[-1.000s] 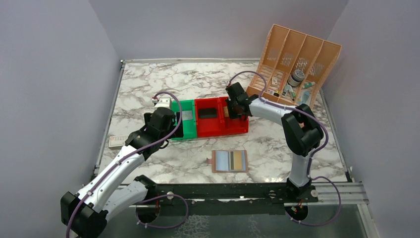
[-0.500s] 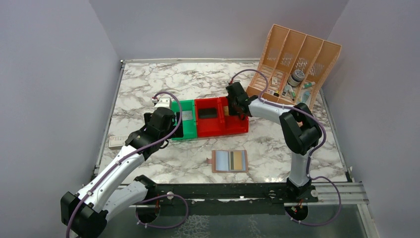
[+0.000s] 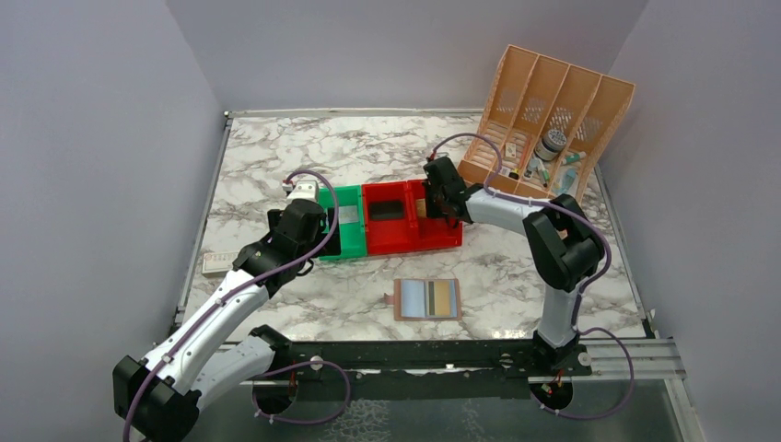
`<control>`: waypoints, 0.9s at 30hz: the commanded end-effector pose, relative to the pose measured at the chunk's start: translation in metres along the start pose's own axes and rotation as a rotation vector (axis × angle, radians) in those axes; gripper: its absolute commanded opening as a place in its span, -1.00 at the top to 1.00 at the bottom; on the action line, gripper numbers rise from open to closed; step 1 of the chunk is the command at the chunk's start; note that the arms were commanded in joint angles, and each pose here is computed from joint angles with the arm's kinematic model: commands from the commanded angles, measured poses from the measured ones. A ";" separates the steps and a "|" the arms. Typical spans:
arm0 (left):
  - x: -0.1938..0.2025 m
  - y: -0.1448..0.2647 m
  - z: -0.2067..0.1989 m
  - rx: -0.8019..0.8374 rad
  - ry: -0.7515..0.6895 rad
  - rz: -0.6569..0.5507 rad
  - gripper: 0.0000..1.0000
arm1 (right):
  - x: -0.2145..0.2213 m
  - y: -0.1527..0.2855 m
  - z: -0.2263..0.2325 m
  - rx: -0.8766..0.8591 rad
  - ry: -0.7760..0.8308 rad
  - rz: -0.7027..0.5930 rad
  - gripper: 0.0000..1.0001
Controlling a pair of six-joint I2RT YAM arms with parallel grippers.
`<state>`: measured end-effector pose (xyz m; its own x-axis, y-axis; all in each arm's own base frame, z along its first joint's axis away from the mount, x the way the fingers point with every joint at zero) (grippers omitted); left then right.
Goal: Take the credit cards out of the card holder
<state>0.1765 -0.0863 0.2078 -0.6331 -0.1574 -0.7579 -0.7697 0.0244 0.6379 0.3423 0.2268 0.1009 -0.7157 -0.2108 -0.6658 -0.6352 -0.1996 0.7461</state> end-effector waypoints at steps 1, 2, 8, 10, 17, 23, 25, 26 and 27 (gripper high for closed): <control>-0.003 -0.001 -0.001 0.011 0.002 -0.010 -0.99 | -0.002 0.017 0.003 -0.062 0.001 -0.037 0.78; -0.002 -0.002 -0.001 0.012 0.002 -0.007 -0.99 | -0.004 0.019 0.003 -0.065 0.002 -0.046 0.77; -0.002 -0.003 -0.001 0.012 0.000 -0.003 -0.99 | -0.009 0.026 0.003 -0.072 0.006 -0.057 0.75; -0.002 -0.002 -0.001 0.012 0.001 -0.006 -0.99 | -0.007 0.026 0.003 -0.080 0.003 -0.048 0.75; -0.002 -0.003 -0.001 0.012 -0.002 0.002 -0.99 | 0.011 0.026 0.004 -0.108 -0.012 0.009 0.75; -0.002 -0.003 -0.001 0.013 0.000 -0.001 -0.99 | 0.016 0.014 0.001 -0.056 -0.008 0.033 0.75; -0.002 -0.003 -0.001 0.014 -0.001 0.002 -0.99 | 0.013 0.007 0.001 -0.036 -0.009 0.021 0.75; -0.002 -0.004 -0.001 0.013 -0.001 0.002 -0.99 | 0.011 0.005 0.000 -0.019 -0.010 0.012 0.75; -0.002 -0.004 -0.001 0.014 -0.001 0.002 -0.99 | 0.008 0.003 0.001 -0.012 -0.012 0.004 0.75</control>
<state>0.1779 -0.0860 0.2057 -0.6413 -0.1548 -0.7515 -0.7625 0.0195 0.6467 0.3193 0.2194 0.0980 -0.7437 -0.2207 -0.6311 -0.5817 -0.2518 0.7735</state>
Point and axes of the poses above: each gripper's point midway between its finger pads, its own y axis back along the fingers, its own z axis along the line the jaws close on, x = y × z, the point moved 9 cm from there along y, back along the fingers, and after that the axes turned 7 degrees about y, right-handed, at the moved point
